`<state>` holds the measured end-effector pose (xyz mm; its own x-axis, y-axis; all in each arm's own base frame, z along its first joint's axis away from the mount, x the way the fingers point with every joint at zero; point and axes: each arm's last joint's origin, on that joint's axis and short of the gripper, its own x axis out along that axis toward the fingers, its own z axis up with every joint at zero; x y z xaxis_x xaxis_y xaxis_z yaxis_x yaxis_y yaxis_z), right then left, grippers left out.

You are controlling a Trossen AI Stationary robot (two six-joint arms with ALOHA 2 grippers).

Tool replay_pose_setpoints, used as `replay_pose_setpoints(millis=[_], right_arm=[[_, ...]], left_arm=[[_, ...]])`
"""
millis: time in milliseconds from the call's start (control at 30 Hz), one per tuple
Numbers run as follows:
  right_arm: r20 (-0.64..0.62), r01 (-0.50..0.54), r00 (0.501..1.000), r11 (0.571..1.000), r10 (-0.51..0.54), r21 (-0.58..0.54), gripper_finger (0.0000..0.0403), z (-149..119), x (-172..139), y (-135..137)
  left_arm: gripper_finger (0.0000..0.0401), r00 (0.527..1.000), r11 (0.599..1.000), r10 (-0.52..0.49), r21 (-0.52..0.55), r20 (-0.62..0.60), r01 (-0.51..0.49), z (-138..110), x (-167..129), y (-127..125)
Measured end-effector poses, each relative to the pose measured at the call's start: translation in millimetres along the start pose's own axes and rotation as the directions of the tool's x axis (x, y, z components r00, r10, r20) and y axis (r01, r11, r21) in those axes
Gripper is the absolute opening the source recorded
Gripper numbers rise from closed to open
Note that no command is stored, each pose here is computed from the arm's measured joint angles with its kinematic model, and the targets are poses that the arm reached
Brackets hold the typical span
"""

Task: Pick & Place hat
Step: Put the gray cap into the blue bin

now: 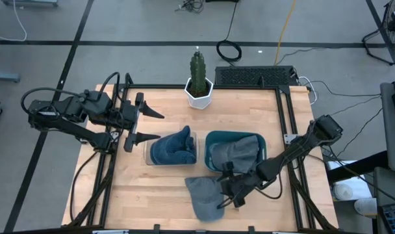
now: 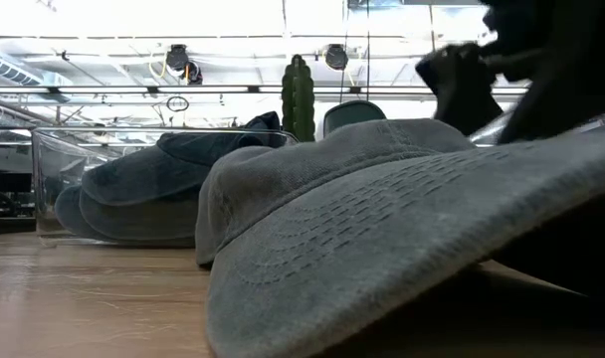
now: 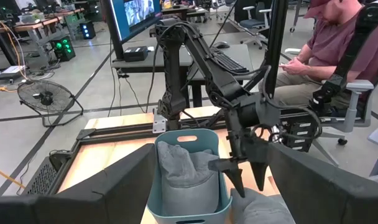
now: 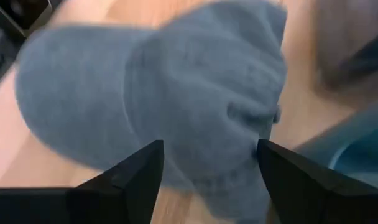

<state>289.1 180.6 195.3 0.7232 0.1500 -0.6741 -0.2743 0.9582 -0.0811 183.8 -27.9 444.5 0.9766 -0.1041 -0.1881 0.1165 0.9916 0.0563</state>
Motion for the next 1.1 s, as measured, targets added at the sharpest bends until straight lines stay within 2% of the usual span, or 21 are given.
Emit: replay_pose_setpoints(millis=[167, 333, 467, 567, 667, 767, 833, 900, 1000, 1100], right_arm=[[-0.031, -0.124, 0.991, 0.989, 0.127, 0.075, 0.0231, -2.0, 0.9, 3.7], [-0.057, -0.284, 0.954, 0.947, 0.295, 0.153, 0.022, -2.7, -0.4, 8.6], [-0.081, -0.463, 0.868, 0.858, 0.489, 0.224, 0.0211, -3.0, -2.9, 14.4], [-0.044, -0.573, 0.798, 0.778, 0.601, 0.257, 0.0205, 1.8, -5.1, 18.2], [0.046, -0.687, 0.716, 0.693, 0.696, 0.218, 0.02, 12.4, -8.3, 22.0], [0.135, -0.753, 0.658, 0.642, 0.741, 0.146, 0.0197, 22.7, -12.0, 24.4], [0.155, -0.754, 0.656, 0.649, 0.739, 0.101, 0.0196, 25.2, -15.7, 25.8], [0.152, -0.722, 0.69, 0.687, 0.708, 0.077, 0.0196, 25.1, -19.1, 25.7], [0.115, -0.603, 0.797, 0.791, 0.593, 0.1, 0.0196, 21.9, -29.3, 19.6], [0.084, -0.418, 0.908, 0.904, 0.411, 0.094, 0.0196, 19.1, -39.6, 10.9]], left_arm=[[0.0319, 1.0, 1.0, 0.0, 0.0, 0.0, 0.0, 0.0, 0.0, 0.0], [0.0319, 1.0, 1.0, 0.0, 0.0, -0.001, 0.0, -0.1, 0.1, 0.0], [0.0319, 1.0, 1.0, 0.0, 0.0, 0.0, 0.0, -0.1, 0.0, 0.0], [0.0319, 1.0, 1.0, 0.0, 0.0, 0.0, 0.0, -0.1, 0.0, 0.0], [0.0319, 1.0, 1.0, 0.0, 0.0, 0.0, 0.0, 0.0, 0.0, 0.0], [0.0319, 1.0, 1.0, 0.0, 0.0, 0.0, 0.0, -0.1, 0.1, 0.0], [0.0319, 1.0, 1.0, 0.0, 0.0, 0.0, 0.0, 0.0, 0.0, 0.0], [0.0319, 1.0, 1.0, 0.0, 0.0, 0.0, 0.0, -0.1, 0.1, 0.0], [0.0319, 1.0, 1.0, 0.0, 0.0, 0.0, 0.0, 0.0, 0.0, 0.0], [0.0319, 1.0, 1.0, 0.0, 0.0, 0.0, 0.0, -0.1, 0.0, 0.0]])
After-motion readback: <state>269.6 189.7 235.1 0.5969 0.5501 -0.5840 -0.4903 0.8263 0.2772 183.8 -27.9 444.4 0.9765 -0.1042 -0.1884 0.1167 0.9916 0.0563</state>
